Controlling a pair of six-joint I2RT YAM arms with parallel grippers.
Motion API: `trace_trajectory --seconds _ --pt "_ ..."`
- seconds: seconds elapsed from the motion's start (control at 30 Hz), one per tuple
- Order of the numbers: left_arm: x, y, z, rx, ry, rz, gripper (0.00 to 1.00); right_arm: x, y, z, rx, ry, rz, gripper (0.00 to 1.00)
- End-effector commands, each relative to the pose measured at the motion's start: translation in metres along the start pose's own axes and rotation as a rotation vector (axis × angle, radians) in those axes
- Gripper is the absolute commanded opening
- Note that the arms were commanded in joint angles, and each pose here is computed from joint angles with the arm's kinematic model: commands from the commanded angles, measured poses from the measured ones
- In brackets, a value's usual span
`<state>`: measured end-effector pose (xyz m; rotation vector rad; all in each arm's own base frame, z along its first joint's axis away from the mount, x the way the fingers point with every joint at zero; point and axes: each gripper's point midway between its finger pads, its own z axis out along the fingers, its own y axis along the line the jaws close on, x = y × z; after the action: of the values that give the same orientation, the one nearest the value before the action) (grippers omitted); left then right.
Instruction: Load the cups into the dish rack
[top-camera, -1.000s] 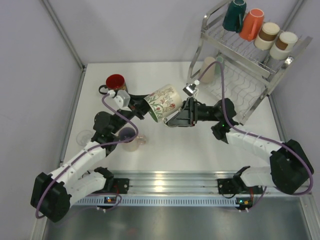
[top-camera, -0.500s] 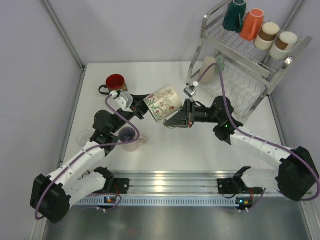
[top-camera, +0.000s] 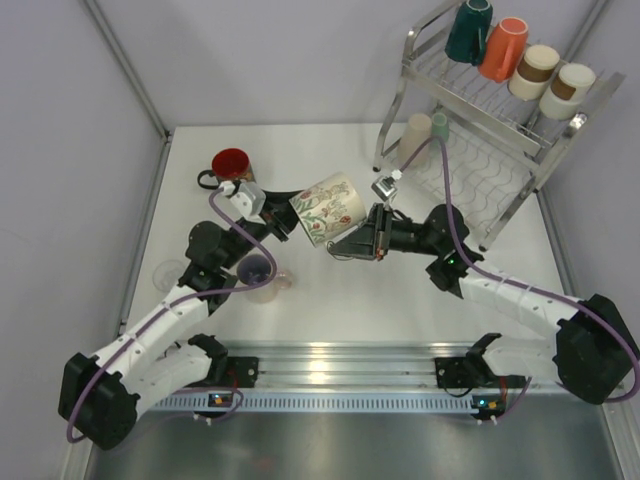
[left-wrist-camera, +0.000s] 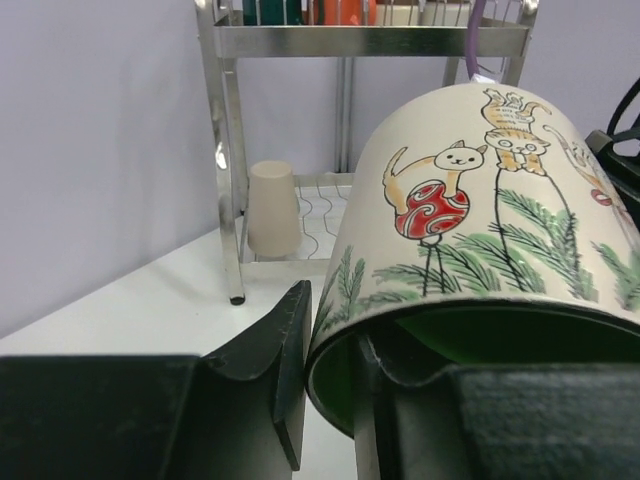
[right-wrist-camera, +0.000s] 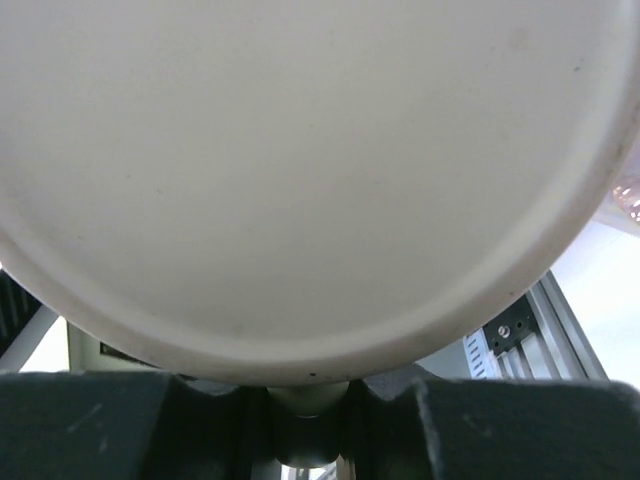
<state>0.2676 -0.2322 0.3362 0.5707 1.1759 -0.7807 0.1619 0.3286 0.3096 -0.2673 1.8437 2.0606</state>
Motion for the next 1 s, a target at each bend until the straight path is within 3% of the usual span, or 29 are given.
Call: trace_trajectory --seconds 0.0,0.27,0.47,0.5,0.53,0.6,0.63,0.67,0.8,0.97 --pt "-0.031 -0.001 -0.003 -0.017 -0.096 -0.003 0.26 -0.033 0.054 -0.005 -0.162 -0.189 -0.175 0.0" --pt "-0.024 0.006 -0.009 -0.061 -0.068 0.018 0.33 -0.039 0.056 -0.012 -0.19 -0.231 -0.144 0.0" --pt "-0.023 0.015 -0.016 -0.13 -0.074 -0.011 0.4 -0.051 0.037 -0.016 -0.112 -0.279 -0.145 0.0" --pt "-0.023 0.026 -0.02 -0.21 -0.084 -0.052 0.46 -0.056 0.024 -0.016 -0.055 -0.298 -0.148 0.0" --pt "-0.026 0.032 -0.022 -0.252 -0.091 -0.076 0.63 -0.059 0.019 -0.018 -0.017 -0.312 -0.154 0.0" --pt "-0.038 0.045 -0.025 -0.339 -0.106 -0.12 0.74 -0.074 0.009 -0.019 0.071 -0.37 -0.231 0.0" --pt "-0.031 0.052 -0.027 -0.387 -0.065 -0.14 0.81 -0.073 -0.014 -0.022 0.181 -0.369 -0.197 0.0" --pt "-0.03 0.055 -0.026 -0.407 -0.047 -0.152 0.98 -0.078 -0.018 -0.025 0.224 -0.394 -0.219 0.0" --pt "-0.02 0.069 -0.025 -0.513 0.055 -0.22 0.98 -0.109 -0.046 -0.046 0.439 -0.541 -0.295 0.0" --pt "-0.012 0.082 -0.032 -0.634 0.114 -0.303 0.98 -0.13 -0.077 -0.058 0.639 -0.597 -0.317 0.0"
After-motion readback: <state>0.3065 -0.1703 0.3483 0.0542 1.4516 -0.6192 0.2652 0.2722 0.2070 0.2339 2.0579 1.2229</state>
